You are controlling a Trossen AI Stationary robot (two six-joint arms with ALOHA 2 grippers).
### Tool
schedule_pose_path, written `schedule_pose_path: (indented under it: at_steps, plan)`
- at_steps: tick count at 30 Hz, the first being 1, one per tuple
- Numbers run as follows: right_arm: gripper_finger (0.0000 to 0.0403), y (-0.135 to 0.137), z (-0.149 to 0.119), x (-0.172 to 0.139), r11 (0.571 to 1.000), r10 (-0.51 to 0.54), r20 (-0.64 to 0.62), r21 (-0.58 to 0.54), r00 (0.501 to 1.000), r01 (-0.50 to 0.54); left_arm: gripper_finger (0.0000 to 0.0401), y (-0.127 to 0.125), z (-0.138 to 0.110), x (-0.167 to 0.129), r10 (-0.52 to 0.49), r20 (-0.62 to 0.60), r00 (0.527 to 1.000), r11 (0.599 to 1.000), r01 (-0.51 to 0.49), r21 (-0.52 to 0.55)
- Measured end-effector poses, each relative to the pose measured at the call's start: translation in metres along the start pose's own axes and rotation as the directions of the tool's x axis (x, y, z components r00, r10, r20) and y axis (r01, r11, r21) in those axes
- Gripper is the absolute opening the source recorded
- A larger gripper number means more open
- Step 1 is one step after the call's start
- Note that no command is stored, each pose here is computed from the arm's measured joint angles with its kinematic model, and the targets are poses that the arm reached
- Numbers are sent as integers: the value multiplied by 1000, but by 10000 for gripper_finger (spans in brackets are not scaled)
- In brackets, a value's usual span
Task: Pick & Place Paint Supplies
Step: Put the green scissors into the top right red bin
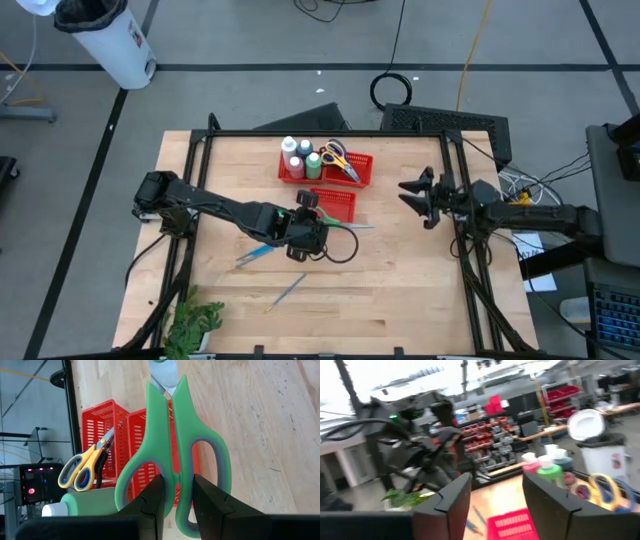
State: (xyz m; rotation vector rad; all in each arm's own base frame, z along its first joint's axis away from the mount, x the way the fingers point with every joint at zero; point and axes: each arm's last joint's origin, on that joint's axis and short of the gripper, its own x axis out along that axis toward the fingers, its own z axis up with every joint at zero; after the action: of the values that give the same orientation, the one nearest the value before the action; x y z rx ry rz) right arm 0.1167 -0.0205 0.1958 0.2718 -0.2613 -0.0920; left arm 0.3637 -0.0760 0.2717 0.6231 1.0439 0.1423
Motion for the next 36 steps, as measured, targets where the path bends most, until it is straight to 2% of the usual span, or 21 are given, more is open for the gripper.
schedule_pose_path:
  at_steps: [6, 12, 19, 25, 29, 36]
  plan:
    - [204, 12, -3, 7, 995, 91, -28, -48, 995, -92, 78, 0, 0, 0, 0, 0, 1000, 1000, 0, 0]
    - [208, 25, 1, 23, 993, 71, -68, -93, 995, -77, 78, 0, 0, 0, 0, 0, 1000, 1000, 0, 1]
    - [208, 46, 8, 50, 977, 133, -152, -148, 979, -156, 78, 0, 0, 0, -7, -1, 1000, 1000, 7, 2]
    - [208, 66, 12, 77, 967, 41, -261, -234, 965, -104, 78, -1, -3, 0, -14, -24, 1000, 1000, 14, -1]
    - [208, 76, 16, 96, 968, -28, -346, -243, 938, -61, 78, -1, -5, 0, -19, -44, 999, 1000, 19, 2]
    - [208, 86, 12, 130, 952, -70, -460, -296, 885, -79, 78, -1, -5, 0, -18, -44, 999, 1000, 18, 0]
